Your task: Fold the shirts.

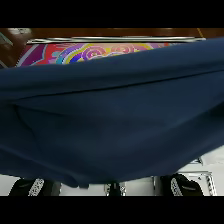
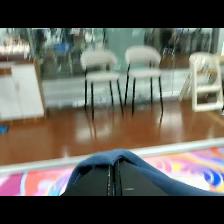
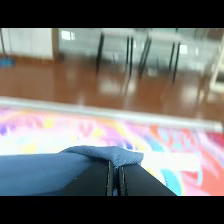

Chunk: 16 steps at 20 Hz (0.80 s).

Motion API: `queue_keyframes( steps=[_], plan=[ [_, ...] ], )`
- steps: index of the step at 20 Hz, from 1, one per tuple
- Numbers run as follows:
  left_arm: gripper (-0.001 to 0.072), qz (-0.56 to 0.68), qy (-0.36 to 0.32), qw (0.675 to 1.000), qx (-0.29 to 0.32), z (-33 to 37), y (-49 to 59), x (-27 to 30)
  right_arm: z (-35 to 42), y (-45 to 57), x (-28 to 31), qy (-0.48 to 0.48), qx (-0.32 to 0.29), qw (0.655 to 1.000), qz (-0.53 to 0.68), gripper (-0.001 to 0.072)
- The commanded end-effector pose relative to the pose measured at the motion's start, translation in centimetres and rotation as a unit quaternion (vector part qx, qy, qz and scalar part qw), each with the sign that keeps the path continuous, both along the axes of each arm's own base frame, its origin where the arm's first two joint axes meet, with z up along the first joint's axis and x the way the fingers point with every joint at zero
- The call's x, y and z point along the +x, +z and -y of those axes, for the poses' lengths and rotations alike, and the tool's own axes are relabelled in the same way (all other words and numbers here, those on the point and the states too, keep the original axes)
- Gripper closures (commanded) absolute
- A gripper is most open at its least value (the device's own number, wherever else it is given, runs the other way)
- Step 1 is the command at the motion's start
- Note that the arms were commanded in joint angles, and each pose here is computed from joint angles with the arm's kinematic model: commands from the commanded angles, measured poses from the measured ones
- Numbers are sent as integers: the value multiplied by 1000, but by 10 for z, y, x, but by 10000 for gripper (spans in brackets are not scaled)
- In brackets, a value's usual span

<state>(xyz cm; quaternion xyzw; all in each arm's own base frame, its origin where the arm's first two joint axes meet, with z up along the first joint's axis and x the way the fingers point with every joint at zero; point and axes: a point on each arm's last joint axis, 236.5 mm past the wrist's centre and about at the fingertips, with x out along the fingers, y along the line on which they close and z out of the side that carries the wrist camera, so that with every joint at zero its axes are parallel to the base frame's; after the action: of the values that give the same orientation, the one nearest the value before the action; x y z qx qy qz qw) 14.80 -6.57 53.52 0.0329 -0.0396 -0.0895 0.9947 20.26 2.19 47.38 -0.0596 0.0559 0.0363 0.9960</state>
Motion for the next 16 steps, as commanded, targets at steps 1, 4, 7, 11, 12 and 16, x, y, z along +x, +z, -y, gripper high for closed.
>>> queue_keyframes(
  steps=[1,4,7,11,12,16],
  plan=[
    [670,-146,18,989,0,-16,-74,23,33,-98,9,-52,-7,974,-221,642],
    [669,-289,10,957,-27,-28,-167,69,52,-197,32,-78,24,908,-411,642],
    [669,-411,12,908,-81,-44,-285,125,60,-300,78,-79,47,862,-498,642],
    [670,-437,-4,883,-173,-52,-397,227,49,-394,196,-51,122,882,-453,642],
    [669,-429,-21,881,-197,-49,-410,254,44,-407,233,-44,134,897,-419,642],
    [669,-412,-24,868,-275,-63,-462,346,19,-436,337,-40,135,943,-302,642]
  ],
)
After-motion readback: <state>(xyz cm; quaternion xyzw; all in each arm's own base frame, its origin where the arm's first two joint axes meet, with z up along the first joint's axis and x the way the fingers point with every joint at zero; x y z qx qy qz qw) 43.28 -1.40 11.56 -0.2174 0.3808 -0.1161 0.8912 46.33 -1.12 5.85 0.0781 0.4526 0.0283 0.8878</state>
